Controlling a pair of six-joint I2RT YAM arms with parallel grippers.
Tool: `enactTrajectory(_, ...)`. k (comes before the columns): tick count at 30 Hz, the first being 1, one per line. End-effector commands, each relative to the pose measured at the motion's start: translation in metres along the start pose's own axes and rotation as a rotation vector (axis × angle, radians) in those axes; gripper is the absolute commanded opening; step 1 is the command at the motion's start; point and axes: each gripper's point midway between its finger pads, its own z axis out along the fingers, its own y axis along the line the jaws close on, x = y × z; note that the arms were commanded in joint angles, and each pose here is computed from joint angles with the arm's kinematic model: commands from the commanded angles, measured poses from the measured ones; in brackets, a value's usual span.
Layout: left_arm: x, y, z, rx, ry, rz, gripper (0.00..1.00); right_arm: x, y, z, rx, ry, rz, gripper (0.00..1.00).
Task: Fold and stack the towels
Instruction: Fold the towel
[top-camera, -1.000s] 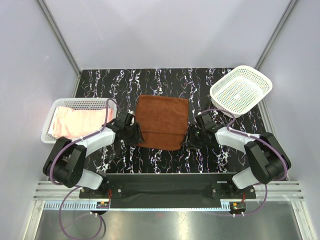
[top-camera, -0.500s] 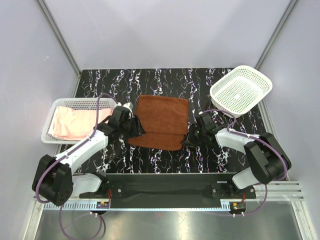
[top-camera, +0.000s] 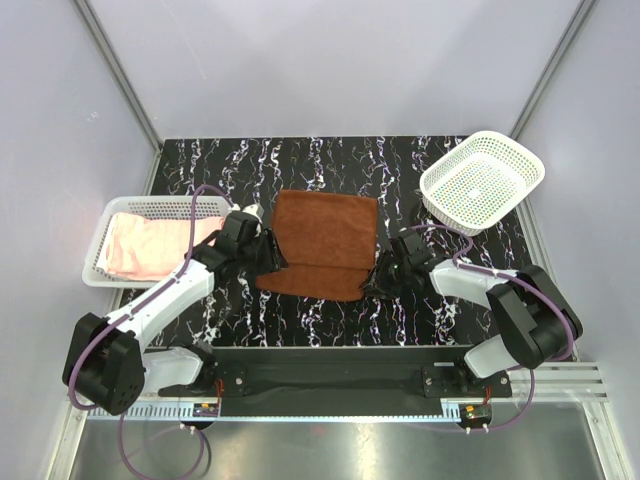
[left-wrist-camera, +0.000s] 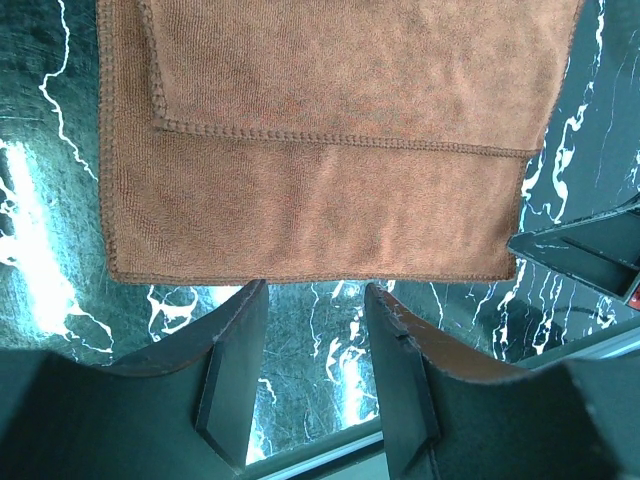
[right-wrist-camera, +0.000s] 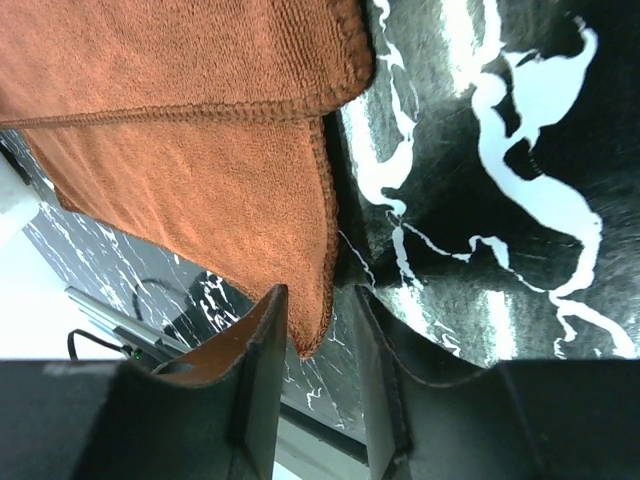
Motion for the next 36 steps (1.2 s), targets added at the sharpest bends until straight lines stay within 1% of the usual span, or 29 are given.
enactTrajectory(1, -0.018, -0.008, -0.007, 0.021, -0.074, 0.024, 0.49, 0.002, 0.01, 0.0, -0.028, 0.001, 0.01, 0.35)
enactTrajectory(3, -0.017, -0.008, -0.007, 0.024, -0.077, 0.024, 0.49, 0.002, 0.004, -0.001, -0.001, -0.011, 0.012, 0.25)
enactTrajectory(4, -0.017, -0.008, -0.007, 0.029, -0.082, 0.022, 0.49, 0.002, -0.001, -0.002, 0.02, -0.017, 0.011, 0.12)
enactTrajectory(6, -0.016, -0.009, -0.006, 0.038, -0.08, 0.025, 0.49, -0.001, -0.011, -0.006, 0.065, -0.046, 0.001, 0.01)
enactTrajectory(11, -0.011, -0.007, -0.002, 0.038, -0.06, 0.036, 0.49, 0.001, -0.035, -0.017, 0.165, -0.068, -0.041, 0.0)
enactTrajectory(14, -0.01, -0.006, 0.0, 0.038, -0.054, 0.039, 0.49, 0.002, -0.054, -0.026, 0.247, -0.086, -0.045, 0.0)
enactTrajectory(17, -0.005, -0.009, 0.005, 0.059, -0.033, 0.029, 0.49, 0.003, -0.067, -0.035, 0.293, -0.112, -0.037, 0.0)
enactTrajectory(18, -0.002, -0.009, 0.007, 0.068, -0.022, 0.025, 0.49, 0.004, -0.068, -0.036, 0.293, -0.112, -0.036, 0.0)
enactTrajectory(19, 0.003, -0.006, 0.01, 0.063, -0.012, 0.014, 0.49, 0.006, -0.067, -0.038, 0.289, -0.108, -0.036, 0.19)
enactTrajectory(20, 0.003, -0.006, 0.012, 0.068, -0.019, 0.012, 0.49, 0.006, -0.064, -0.042, 0.276, -0.107, -0.043, 0.29)
enactTrajectory(22, 0.008, 0.001, 0.02, 0.048, -0.004, 0.005, 0.49, 0.004, -0.057, -0.047, 0.254, -0.116, -0.057, 0.41)
enactTrajectory(25, 0.013, 0.005, 0.032, 0.03, 0.027, 0.002, 0.48, -0.013, -0.033, -0.063, 0.212, -0.175, -0.11, 0.43)
enactTrajectory(26, 0.011, 0.003, 0.035, 0.033, 0.023, 0.004, 0.48, -0.021, -0.031, -0.066, 0.222, -0.207, -0.139, 0.45)
enactTrajectory(28, 0.01, 0.009, 0.043, 0.005, 0.031, 0.003, 0.47, -0.038, -0.018, -0.069, 0.194, -0.245, -0.153, 0.43)
enactTrajectory(30, 0.005, 0.009, 0.047, -0.009, 0.027, 0.007, 0.47, -0.048, -0.017, -0.064, 0.202, -0.238, -0.173, 0.41)
enactTrajectory(31, 0.007, 0.014, 0.053, -0.03, 0.039, 0.007, 0.47, -0.059, -0.011, -0.065, 0.198, -0.256, -0.167, 0.41)
enactTrajectory(36, 0.007, 0.016, 0.063, -0.047, 0.063, -0.002, 0.45, -0.085, -0.019, -0.044, 0.27, -0.247, -0.196, 0.39)
